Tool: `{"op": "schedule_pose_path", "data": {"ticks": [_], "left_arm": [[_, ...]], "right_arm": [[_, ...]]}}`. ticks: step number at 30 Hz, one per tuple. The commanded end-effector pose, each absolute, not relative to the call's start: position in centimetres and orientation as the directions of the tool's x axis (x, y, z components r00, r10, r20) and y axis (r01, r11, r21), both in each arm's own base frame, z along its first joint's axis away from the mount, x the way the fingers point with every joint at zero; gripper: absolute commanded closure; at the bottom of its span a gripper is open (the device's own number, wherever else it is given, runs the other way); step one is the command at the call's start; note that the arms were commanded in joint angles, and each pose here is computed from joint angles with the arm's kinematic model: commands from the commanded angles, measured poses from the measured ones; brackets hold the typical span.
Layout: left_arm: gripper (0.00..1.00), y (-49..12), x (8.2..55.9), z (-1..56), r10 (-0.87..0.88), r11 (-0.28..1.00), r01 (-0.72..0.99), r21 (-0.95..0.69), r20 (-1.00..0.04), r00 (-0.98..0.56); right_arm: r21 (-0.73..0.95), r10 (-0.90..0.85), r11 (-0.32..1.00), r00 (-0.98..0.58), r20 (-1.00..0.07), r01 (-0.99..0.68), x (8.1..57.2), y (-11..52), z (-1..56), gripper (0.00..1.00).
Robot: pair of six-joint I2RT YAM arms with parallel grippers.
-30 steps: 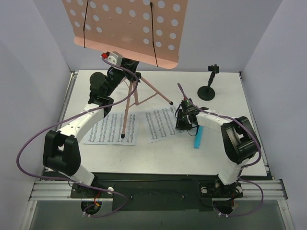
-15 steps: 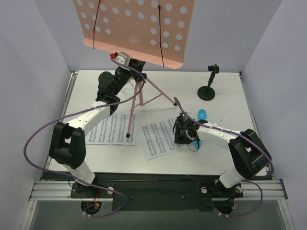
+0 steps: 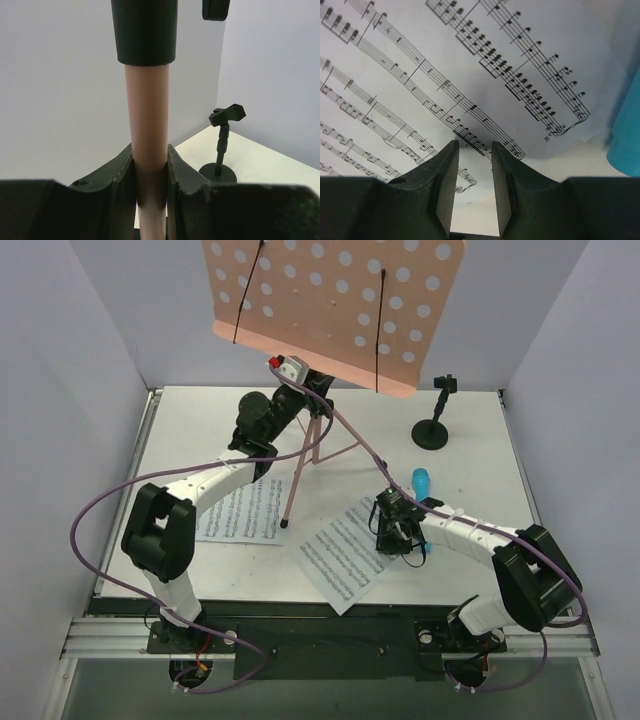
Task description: Set up the instrument practice props
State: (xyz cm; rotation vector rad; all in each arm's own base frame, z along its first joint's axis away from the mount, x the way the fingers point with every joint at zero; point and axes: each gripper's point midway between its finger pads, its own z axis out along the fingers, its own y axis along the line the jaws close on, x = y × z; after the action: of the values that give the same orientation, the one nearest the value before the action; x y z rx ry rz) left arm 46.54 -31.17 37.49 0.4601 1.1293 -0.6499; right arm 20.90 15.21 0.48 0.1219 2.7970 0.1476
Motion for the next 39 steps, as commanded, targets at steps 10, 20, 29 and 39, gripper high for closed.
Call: {"op": "schedule_pose_path", "data": {"ticks": [10,20,29,39], "left_arm": [[1.00,-30.1,42.5,52.4,-0.459,0.760,0.646,0.071,-0.645,0.611],[1.00,-31.4,43.1,51.3,-0.458,0.754,0.653,0.067,-0.659,0.597],[0.99,-31.7,44.0,48.8,-0.459,0.752,0.658,0.028,-0.695,0.553],[0.71,-32.5,44.1,46.5,-0.423,0.735,0.676,0.051,-0.746,0.515]], "right_arm": [[0.020,0.083,0.997,-0.962,-0.261,0.080,17.0,12.5,0.1,0.71],[0.029,0.069,0.998,-0.962,-0.263,0.063,17.4,13.1,0.0,0.71],[0.032,0.061,0.998,-0.959,-0.277,0.054,17.7,13.3,0.2,0.70],[0.030,0.046,0.999,-0.960,-0.277,0.039,17.8,13.6,0.3,0.70]]}}
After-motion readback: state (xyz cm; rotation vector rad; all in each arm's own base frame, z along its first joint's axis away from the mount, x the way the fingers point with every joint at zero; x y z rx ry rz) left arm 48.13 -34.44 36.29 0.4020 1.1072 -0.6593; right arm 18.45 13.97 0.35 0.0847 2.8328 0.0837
